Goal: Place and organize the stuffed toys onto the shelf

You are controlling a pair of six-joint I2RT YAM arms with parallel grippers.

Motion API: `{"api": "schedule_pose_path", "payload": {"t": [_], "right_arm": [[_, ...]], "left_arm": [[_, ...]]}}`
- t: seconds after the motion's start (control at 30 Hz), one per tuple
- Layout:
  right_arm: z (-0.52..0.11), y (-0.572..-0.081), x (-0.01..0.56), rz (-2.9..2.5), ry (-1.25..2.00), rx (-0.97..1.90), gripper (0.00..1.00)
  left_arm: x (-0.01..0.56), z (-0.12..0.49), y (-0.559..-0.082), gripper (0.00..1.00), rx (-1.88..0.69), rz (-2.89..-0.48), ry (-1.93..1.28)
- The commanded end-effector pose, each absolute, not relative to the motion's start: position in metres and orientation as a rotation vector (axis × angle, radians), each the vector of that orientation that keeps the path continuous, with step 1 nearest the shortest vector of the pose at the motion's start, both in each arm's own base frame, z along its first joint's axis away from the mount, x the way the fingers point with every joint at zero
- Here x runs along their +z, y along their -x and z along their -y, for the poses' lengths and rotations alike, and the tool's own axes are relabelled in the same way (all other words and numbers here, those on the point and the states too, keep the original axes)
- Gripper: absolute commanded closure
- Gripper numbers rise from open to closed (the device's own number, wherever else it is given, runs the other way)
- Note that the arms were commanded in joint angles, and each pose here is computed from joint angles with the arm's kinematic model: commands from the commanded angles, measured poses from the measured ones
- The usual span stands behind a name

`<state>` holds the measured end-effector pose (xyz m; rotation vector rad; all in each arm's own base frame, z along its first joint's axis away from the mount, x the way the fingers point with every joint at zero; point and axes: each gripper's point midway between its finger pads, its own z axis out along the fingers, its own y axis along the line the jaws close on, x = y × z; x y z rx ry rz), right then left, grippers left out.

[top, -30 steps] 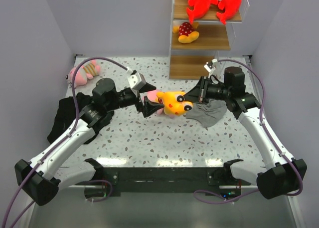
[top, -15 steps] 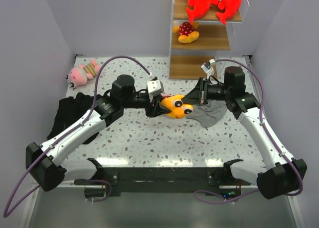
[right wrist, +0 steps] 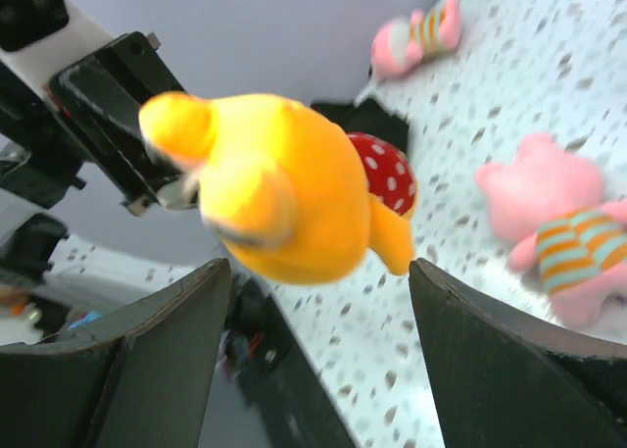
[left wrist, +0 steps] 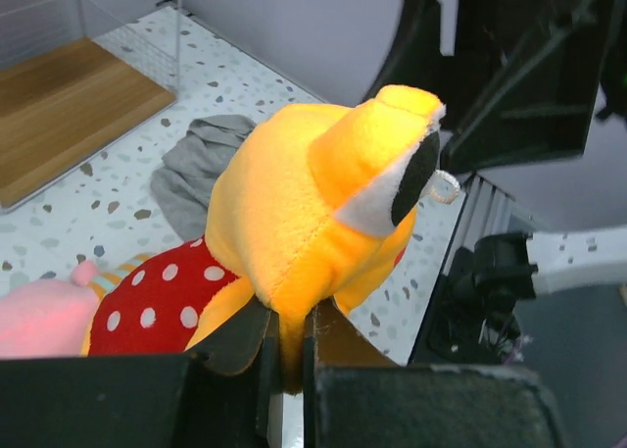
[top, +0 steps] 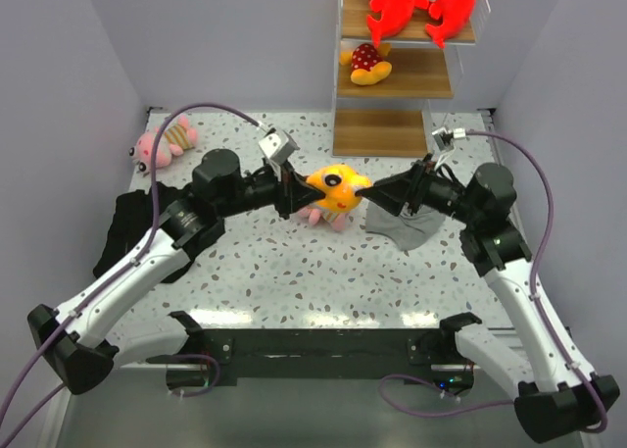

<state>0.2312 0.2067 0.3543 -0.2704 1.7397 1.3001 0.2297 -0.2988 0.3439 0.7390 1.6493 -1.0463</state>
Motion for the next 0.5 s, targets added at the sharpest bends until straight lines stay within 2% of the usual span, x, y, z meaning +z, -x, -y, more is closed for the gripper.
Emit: {"api": "schedule_pose_path", "payload": {"t": [0.0,0.13,0.27,0.47], "right_arm": [[-0.186,-0.249,0.376,-1.410,0.218,1.130,0.23],[-0.182,-0.236,0.396,-1.240,0.235,1.153,0.23],[-0.190,-0.244,0.395,-1.211,0.218,1.210,0.24],[-0.241,-0.252,0.376,-1.266,0.362,1.239,0.25]], "left_arm": [[0.409,0.271,-0.259,1.00,-1.053,-1.656,-0.272],[0.419,0.257,-0.272,1.00,-1.111,-1.699,-0.070],[0.428,0.246,-0.274,1.00,-1.357,-1.663,0.138],[0.450,0.253,-0.271,1.00,-1.577,-1.594,0.174]]}}
